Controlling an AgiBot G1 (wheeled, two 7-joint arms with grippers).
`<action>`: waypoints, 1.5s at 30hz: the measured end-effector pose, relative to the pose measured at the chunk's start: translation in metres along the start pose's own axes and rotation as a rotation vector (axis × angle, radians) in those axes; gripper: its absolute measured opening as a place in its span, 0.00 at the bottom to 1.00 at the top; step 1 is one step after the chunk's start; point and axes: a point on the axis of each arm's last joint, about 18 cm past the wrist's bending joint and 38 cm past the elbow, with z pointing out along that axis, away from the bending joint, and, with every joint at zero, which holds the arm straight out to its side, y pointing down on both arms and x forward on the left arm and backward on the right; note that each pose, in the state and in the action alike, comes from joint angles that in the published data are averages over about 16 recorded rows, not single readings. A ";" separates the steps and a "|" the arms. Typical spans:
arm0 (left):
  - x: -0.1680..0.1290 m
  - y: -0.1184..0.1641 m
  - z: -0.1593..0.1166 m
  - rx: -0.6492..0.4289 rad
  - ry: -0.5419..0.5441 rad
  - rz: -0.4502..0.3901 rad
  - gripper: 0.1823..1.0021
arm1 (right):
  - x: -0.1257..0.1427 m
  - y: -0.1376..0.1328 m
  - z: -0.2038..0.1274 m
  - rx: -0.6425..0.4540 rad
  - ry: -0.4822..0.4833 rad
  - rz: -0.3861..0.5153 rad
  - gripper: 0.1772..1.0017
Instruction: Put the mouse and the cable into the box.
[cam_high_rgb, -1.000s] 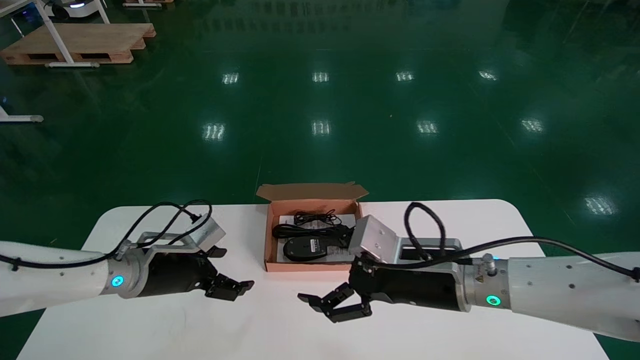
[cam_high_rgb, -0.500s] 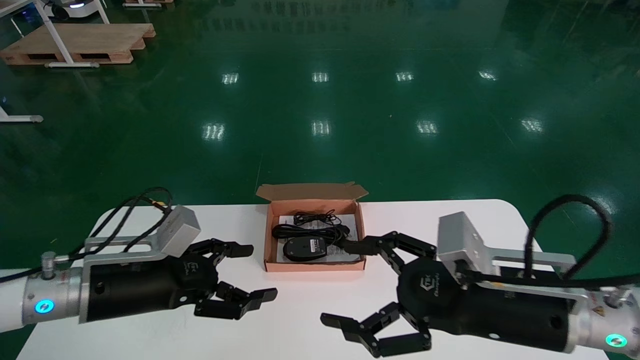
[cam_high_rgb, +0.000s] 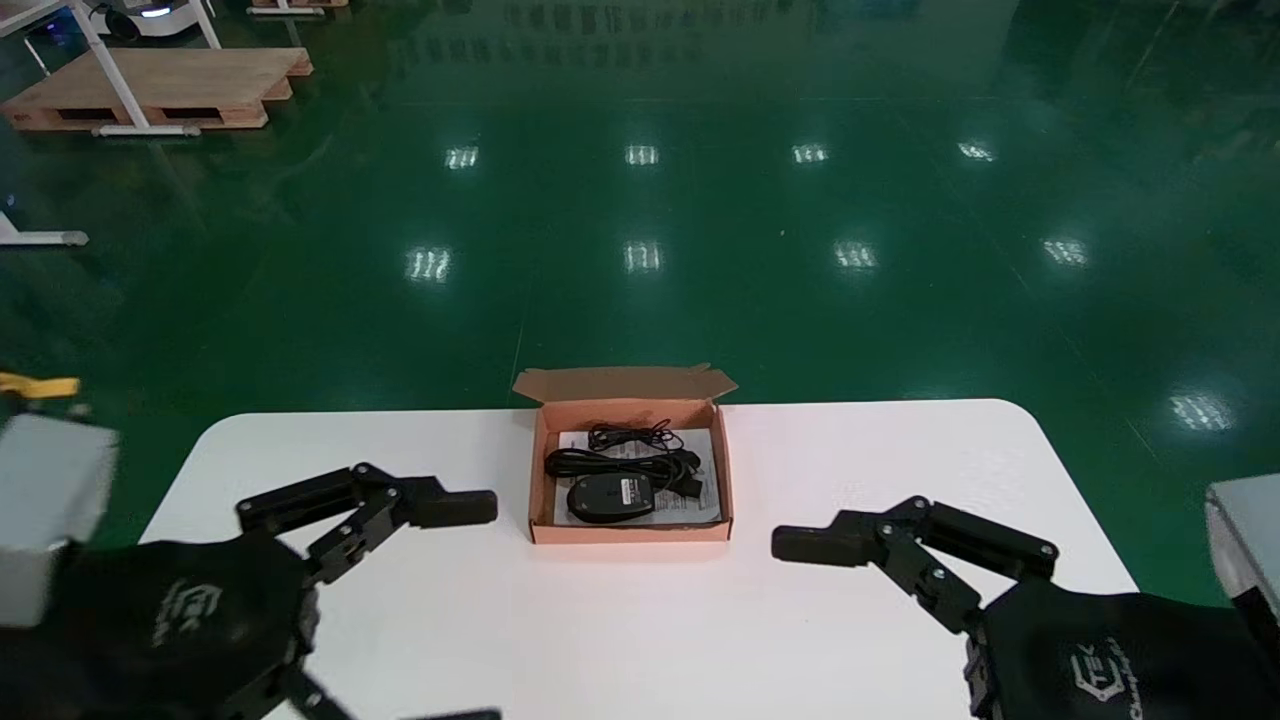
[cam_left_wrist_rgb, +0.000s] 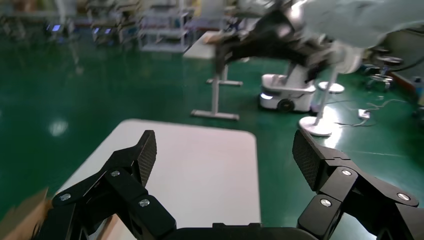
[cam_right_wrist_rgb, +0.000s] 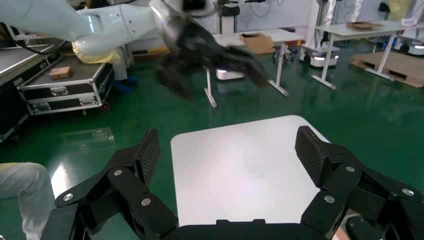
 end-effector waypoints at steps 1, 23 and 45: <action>0.004 -0.004 -0.002 0.011 0.013 0.012 1.00 | -0.002 -0.002 -0.002 0.003 -0.004 -0.001 1.00; 0.016 -0.014 -0.008 0.037 0.047 0.047 1.00 | -0.005 -0.004 -0.004 0.007 -0.009 -0.003 1.00; 0.012 -0.010 -0.006 0.027 0.034 0.037 1.00 | -0.003 -0.003 -0.003 0.004 -0.007 -0.001 1.00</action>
